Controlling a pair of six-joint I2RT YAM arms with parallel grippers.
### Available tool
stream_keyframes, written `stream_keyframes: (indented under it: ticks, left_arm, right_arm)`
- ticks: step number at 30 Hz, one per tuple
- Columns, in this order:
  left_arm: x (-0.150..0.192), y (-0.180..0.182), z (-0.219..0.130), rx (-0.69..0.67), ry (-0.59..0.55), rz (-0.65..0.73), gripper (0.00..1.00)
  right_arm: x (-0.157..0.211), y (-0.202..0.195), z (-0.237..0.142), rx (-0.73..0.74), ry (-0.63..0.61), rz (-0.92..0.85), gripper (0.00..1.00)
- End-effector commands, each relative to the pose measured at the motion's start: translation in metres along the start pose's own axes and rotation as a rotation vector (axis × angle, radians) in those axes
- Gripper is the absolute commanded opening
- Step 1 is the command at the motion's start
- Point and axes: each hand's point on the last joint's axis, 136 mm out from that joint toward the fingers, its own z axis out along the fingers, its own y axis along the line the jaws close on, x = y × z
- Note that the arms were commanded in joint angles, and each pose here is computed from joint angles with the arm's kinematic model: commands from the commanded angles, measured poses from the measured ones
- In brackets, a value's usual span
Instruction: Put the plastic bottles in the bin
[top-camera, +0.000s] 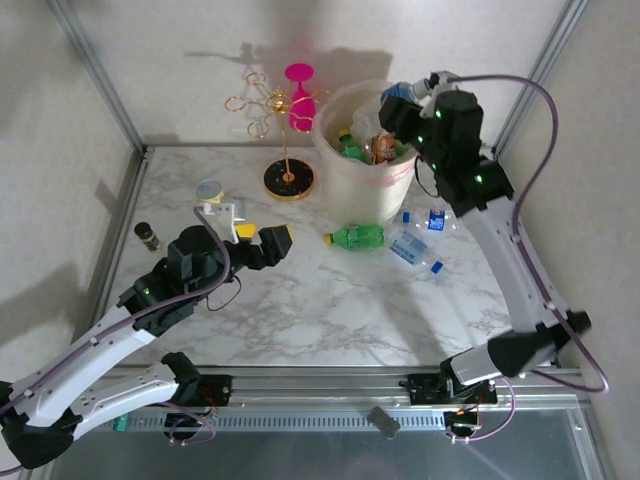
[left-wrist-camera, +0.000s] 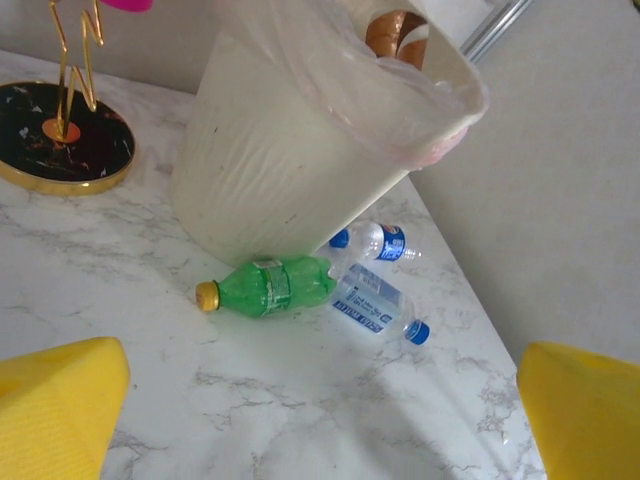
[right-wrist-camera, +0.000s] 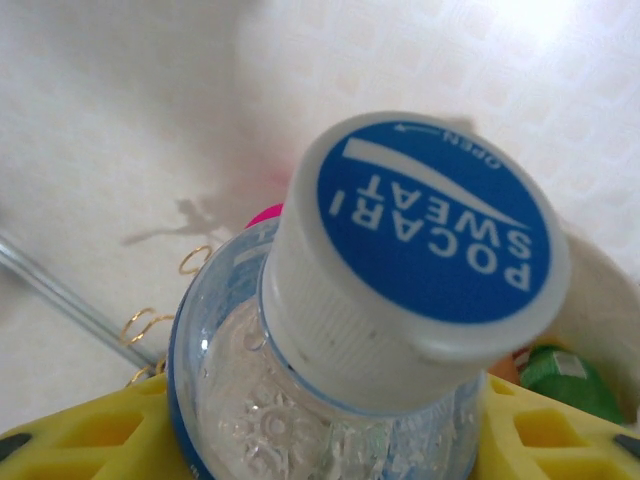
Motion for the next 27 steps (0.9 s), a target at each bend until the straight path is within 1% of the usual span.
stream_keyframes:
  ticks: [1, 3, 8, 14, 19, 21, 27]
  left_arm:
    - [-0.004, -0.008, -0.001, 0.012, 0.019, 0.027, 0.99]
    - [-0.002, -0.005, 0.002, -0.008, 0.029, 0.035, 0.99]
    - [-0.001, 0.003, 0.004, -0.037, 0.026, 0.042, 1.0]
    - [0.003, 0.004, 0.01, -0.037, 0.049, 0.032, 1.0]
    - [0.007, 0.007, 0.016, -0.044, 0.064, 0.029, 1.0]
    - [0.009, 0.008, 0.018, -0.049, 0.069, 0.028, 1.0]
    - [0.01, 0.011, 0.021, -0.066, 0.079, 0.029, 1.0]
  right_arm:
    - [0.001, -0.007, 0.025, 0.042, 0.049, -0.042, 0.5]
    - [0.009, -0.001, 0.044, 0.002, 0.099, -0.045, 0.5]
    - [0.04, -0.007, 0.081, 0.01, 0.211, -0.047, 0.48]
    - [0.081, -0.013, 0.107, -0.002, 0.324, -0.059, 0.48]
    - [0.105, -0.02, 0.124, 0.014, 0.398, -0.088, 0.49]
    - [0.108, -0.023, 0.131, 0.022, 0.408, -0.107, 0.52]
    - [0.109, -0.034, 0.151, 0.048, 0.416, -0.126, 0.72]
